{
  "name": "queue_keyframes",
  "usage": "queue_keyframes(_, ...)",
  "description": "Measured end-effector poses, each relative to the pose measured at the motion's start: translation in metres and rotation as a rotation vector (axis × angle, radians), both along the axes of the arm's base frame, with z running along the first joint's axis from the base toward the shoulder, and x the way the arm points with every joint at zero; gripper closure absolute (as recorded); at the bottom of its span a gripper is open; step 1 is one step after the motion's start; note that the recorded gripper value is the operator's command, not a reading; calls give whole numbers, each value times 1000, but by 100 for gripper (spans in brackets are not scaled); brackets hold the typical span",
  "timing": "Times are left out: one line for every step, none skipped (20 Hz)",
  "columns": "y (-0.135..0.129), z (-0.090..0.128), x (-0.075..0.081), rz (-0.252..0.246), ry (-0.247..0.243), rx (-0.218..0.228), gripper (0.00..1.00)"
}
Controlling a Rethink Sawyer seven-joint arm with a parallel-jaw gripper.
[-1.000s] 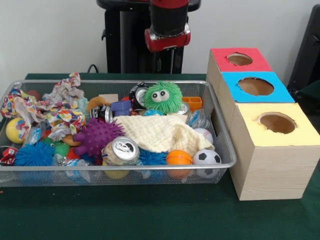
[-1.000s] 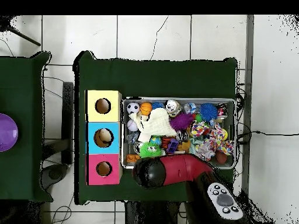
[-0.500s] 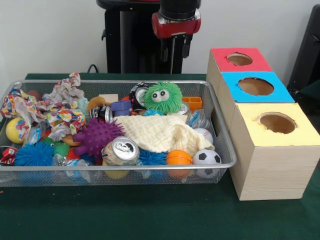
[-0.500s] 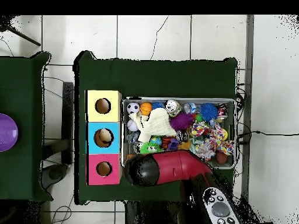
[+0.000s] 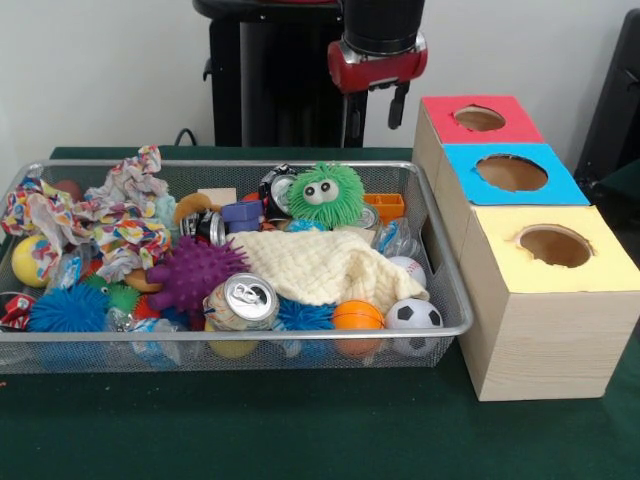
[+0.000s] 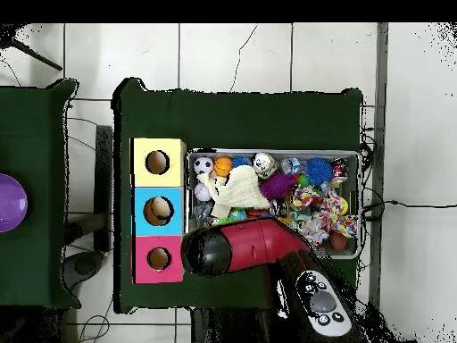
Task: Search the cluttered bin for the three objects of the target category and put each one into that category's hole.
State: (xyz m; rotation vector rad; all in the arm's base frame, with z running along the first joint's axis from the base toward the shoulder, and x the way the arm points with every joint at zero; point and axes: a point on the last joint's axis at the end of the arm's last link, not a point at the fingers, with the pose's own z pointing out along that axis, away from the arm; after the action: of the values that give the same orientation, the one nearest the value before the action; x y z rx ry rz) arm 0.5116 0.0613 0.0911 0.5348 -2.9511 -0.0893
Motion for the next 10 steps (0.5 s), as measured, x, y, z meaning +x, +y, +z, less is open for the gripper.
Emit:
queue_keyframes(2, -3, 2, 2, 1, 7, 0)
queue_keyframes(4, -5, 4, 4, 1, 11, 0)
queue_keyframes(7, -8, 7, 6, 2, 18, 0)
queue_keyframes(8, -11, 9, 7, 3, 23, 0)
queue_keyframes(9, -13, 11, 7, 4, 28, 0)
queue_keyframes(10, -16, 12, 6, 5, 31, 0)
queue_keyframes(12, -19, 14, 6, 6, 36, 0)
queue_keyframes(12, -20, 15, 6, 7, 38, 0)
queue_keyframes(13, -22, 17, 6, 7, 42, 0)
queue_keyframes(14, -25, 19, 5, 7, 47, 0)
